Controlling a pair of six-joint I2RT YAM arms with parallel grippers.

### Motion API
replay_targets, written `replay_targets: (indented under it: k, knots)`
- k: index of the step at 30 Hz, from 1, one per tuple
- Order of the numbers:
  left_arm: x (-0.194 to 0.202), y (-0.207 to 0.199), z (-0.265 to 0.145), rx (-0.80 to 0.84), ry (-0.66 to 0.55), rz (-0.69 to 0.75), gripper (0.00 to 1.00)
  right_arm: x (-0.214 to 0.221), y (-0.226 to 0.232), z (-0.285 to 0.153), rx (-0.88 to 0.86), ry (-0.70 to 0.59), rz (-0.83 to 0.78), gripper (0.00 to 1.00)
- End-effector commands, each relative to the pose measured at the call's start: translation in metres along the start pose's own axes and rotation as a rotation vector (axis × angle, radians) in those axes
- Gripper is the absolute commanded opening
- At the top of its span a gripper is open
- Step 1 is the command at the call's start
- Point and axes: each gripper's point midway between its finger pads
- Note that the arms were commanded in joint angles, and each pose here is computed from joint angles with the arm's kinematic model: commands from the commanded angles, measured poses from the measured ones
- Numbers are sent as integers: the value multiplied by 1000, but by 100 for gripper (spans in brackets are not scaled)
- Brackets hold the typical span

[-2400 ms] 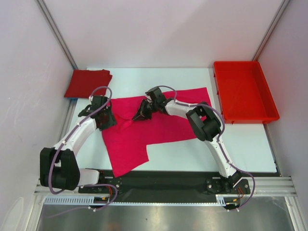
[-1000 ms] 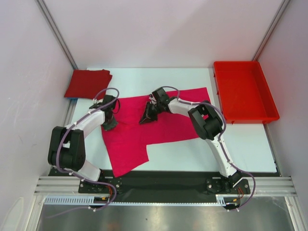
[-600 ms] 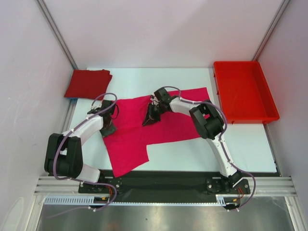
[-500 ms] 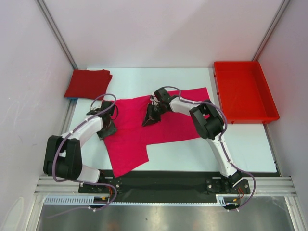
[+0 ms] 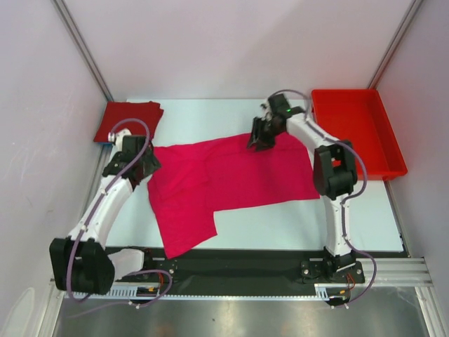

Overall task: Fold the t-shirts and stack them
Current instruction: Fold the tshirt

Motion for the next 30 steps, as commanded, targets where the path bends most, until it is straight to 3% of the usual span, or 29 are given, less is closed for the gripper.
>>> replay_targets:
  k: [1,3,5,12,23,30]
  knots:
    - [-49,-30,30,91,-67,24,72,-48,-48,-59,191,-145,-48,52]
    - [-62,-43,44,116,-68,49,73,-60,-70,-67,248,-176,-25,53]
    - [-75,-28,74,58,-45,30,74,-79,-91,-77,279,-226,7,56]
    - [-71,-33,144,86,71,17,77,-121,-146,-80,369,-294,33,57]
    - [-67,-50,173,142,74,-56,82,-138,-206,-77,488,-339,-23,63]
    - [-54,-46,188,111,122,-61,79,-135,-232,-81,616,-318,-72,66]
Point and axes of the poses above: each gripper's point midway between its finger pads, its own z axis out along the fingers, its own y axis along the line the jaws close on, x = y × z, and after that the axes turned 8 degrees about -z, right-handed
